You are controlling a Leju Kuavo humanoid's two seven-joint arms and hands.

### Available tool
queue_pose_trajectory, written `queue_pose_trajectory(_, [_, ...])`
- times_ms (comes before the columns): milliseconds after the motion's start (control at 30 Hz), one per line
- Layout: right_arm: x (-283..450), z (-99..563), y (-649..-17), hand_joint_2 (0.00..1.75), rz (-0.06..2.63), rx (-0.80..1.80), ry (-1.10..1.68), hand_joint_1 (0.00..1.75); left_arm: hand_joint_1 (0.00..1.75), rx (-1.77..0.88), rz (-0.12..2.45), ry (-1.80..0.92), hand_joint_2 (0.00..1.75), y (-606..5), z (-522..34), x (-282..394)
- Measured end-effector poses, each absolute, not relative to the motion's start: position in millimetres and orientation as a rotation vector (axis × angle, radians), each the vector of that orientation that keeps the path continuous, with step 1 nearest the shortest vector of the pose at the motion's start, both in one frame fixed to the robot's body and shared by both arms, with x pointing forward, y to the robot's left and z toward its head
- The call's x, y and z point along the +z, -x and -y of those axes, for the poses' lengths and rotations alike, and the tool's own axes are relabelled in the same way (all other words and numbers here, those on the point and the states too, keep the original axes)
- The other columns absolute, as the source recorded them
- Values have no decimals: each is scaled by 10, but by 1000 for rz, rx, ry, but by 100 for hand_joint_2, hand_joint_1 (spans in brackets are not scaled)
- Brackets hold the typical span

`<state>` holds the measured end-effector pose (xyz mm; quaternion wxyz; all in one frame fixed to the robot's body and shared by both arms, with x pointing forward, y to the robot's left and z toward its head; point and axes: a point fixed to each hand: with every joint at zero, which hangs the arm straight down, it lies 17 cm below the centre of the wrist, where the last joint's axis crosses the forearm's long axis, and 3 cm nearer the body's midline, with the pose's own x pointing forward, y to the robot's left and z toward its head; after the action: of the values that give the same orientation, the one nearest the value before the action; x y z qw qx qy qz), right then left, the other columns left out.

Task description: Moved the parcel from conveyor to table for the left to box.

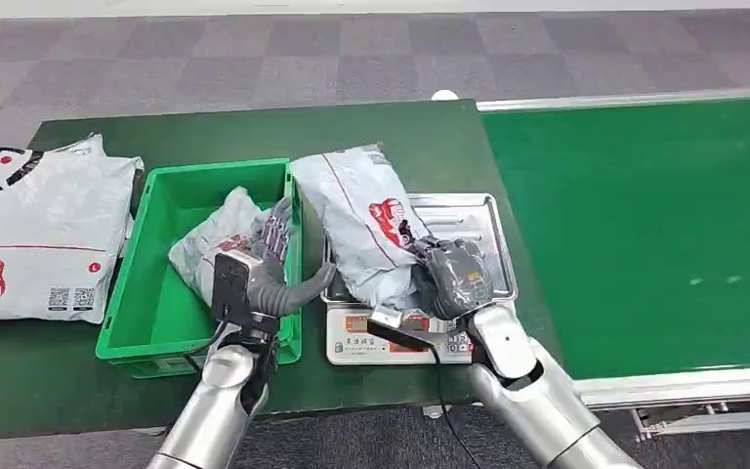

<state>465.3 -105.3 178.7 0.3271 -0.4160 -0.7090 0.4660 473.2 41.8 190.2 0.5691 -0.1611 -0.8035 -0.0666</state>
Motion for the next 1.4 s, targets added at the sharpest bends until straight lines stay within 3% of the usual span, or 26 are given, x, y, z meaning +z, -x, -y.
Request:
queue_pose_trajectory(167, [1776, 999, -4520, 175, 1882, 1232, 1061, 175, 0, -158, 1880, 380, 175, -4732, -407, 1880])
queue_pose_trajectory(200, [1775, 999, -4498, 175, 1885, 1231, 1058, 80, 0, -158, 1880, 380, 175, -4731, -407, 1878])
queue_pose_trajectory(233, [1778, 999, -4476, 175, 1888, 1229, 1056, 0, 0, -158, 1879, 380, 175, -4731, -407, 1875])
queue_pose_trajectory(733, [2003, 1086, -4417, 175, 1926, 1078, 963, 0, 0, -148, 1872, 368, 175, -4717, -432, 1828])
queue_pose_trajectory(900, [1909, 1174, -4407, 175, 1912, 1026, 794, 0, 0, -142, 1862, 354, 175, -4681, -480, 1754])
queue_pose_trajectory(1133, [2134, 1314, -4633, 175, 1981, 769, 250, 0, 0, -178, 1887, 314, 175, -4717, -481, 1825])
queue_pose_trajectory(1400, [2247, 1732, -4867, 175, 1985, 554, 176, 0, 0, -226, 1915, 270, 175, -4785, -454, 1938])
